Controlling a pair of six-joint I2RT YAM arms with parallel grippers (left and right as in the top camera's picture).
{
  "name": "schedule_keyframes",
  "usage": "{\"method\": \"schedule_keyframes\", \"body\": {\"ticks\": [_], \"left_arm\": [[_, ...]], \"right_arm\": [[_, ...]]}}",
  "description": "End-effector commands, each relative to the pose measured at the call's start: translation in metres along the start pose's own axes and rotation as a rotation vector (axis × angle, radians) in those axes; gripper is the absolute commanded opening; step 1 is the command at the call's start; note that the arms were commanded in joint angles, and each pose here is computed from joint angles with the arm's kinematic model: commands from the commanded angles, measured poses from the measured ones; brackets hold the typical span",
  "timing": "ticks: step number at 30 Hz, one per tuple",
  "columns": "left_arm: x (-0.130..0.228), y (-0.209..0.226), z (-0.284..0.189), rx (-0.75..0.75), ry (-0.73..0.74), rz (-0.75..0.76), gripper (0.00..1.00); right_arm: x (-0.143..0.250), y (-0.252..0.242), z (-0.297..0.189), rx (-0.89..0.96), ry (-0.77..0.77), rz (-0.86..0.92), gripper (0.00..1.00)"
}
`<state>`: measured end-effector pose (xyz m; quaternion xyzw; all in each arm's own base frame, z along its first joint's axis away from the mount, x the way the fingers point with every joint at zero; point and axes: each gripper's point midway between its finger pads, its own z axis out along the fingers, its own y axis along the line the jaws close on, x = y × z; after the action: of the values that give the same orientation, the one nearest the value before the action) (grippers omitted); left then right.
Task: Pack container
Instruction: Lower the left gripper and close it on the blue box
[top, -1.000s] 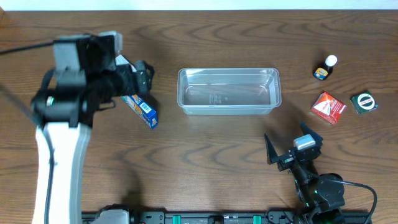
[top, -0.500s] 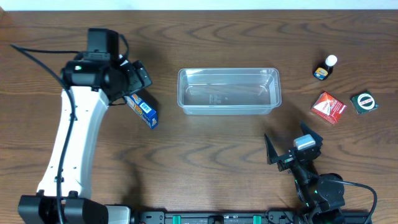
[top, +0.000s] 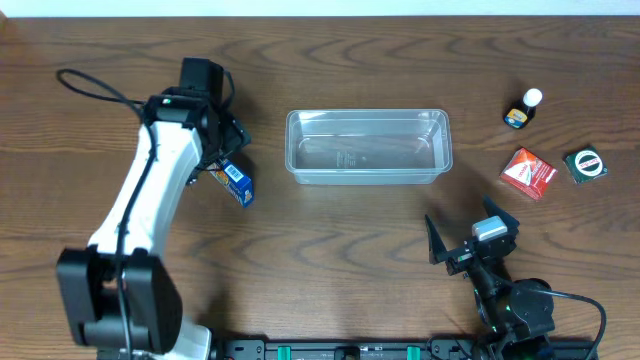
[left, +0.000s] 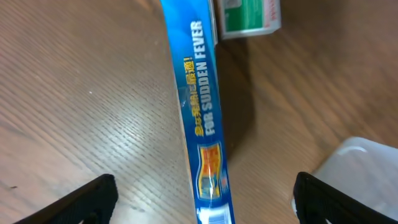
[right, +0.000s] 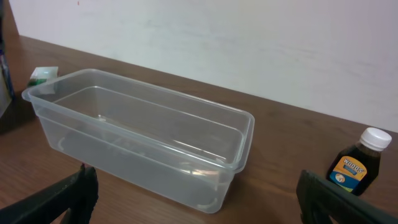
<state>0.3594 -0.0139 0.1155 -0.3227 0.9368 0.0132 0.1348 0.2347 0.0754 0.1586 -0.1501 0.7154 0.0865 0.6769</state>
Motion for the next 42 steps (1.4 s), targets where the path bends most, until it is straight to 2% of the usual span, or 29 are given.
{"method": "schedule_keyframes", "body": {"ticks": [1,4,8,10,14,17,21,34,42], "left_arm": [[0.006,0.005,0.018,-0.045,0.039,-0.024,0.86],[0.009,0.006,0.029,-0.070,0.066,-0.019,0.76],[0.013,0.004,0.033,-0.066,0.089,-0.018,0.55],[0.013,0.004,0.033,-0.065,0.088,-0.018,0.47],[0.013,0.004,0.033,-0.066,0.089,-0.016,0.44],[0.013,0.004,0.033,-0.065,0.089,-0.001,0.35],[0.013,0.004,0.033,-0.064,0.089,0.013,0.31],[0.006,0.002,0.012,-0.017,0.040,0.092,0.31],[0.002,0.001,0.000,0.008,0.012,0.091,0.32]], "right_arm": [[0.001,-0.001,0.000,0.004,0.000,-0.009,0.99],[0.001,-0.001,0.000,0.004,0.001,-0.008,0.99],[0.001,-0.002,0.000,0.005,0.001,-0.009,0.99],[0.001,-0.001,0.000,0.004,0.001,-0.008,0.99],[0.001,-0.002,0.000,0.005,0.001,-0.008,0.99],[0.001,-0.002,0.000,0.005,0.001,-0.008,0.99],[0.001,-0.001,0.000,0.004,0.001,-0.008,0.99],[0.001,-0.002,0.000,0.005,0.001,-0.009,0.99],[0.001,-0.001,0.000,0.004,0.001,-0.008,0.99]]}}
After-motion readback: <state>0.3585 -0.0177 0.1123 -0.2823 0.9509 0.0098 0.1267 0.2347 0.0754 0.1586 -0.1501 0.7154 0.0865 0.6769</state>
